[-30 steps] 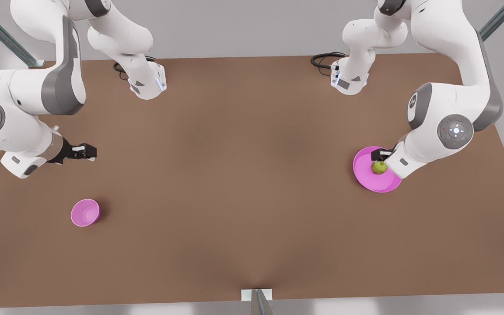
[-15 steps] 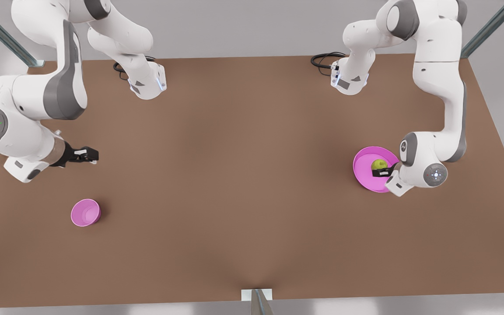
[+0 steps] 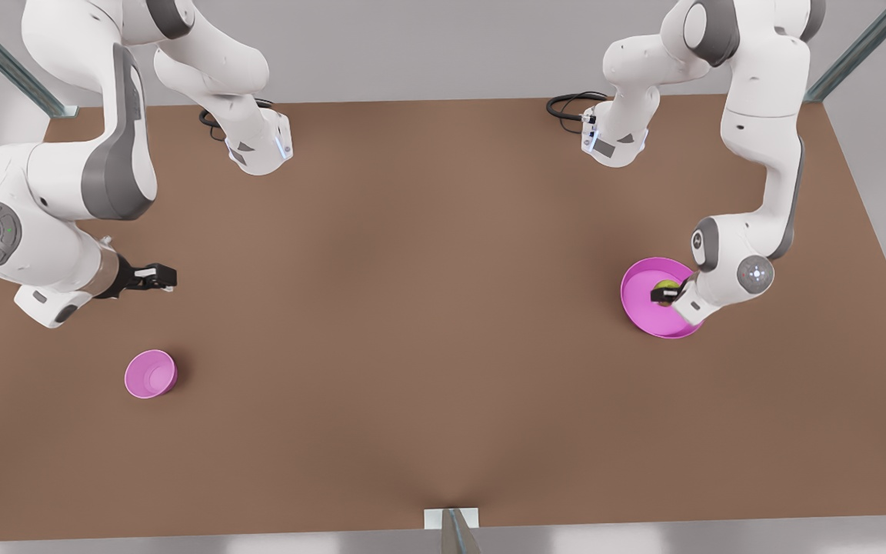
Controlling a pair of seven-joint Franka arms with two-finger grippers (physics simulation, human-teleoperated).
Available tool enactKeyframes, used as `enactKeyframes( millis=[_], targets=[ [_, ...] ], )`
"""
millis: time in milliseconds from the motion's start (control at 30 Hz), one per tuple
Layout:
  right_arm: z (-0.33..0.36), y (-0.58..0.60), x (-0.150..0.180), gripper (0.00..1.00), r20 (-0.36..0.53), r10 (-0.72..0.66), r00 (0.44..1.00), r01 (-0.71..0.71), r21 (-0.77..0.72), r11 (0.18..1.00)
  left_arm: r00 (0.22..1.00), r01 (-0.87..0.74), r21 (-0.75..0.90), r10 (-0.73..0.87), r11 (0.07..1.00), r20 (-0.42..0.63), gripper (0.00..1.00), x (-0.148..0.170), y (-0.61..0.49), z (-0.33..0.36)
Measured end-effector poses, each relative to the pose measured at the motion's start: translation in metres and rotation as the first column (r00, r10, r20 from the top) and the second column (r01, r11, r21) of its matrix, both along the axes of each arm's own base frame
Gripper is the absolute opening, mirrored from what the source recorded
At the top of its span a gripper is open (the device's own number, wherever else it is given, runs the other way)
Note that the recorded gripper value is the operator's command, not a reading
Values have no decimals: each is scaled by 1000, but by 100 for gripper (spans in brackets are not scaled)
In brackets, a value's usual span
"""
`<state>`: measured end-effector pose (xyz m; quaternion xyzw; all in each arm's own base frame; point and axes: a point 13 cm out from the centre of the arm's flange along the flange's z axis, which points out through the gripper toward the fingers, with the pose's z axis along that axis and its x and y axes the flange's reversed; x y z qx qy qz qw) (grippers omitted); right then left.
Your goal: Use the left arm to pick up the apple from the plate, transfer it to the gripper of the right arm, and then use the right arm to place it into the bowl
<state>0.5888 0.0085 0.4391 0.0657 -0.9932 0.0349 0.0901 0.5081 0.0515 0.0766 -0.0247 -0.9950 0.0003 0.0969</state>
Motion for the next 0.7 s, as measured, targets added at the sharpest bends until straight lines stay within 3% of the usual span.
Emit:
enactKeyframes(
  millis=[700],
  targets=[
    [-7,1,10,100,3,8,1000,-8,0,1000,997,71,-15,-71,997,2,100,-31,-2,-35]
  ],
)
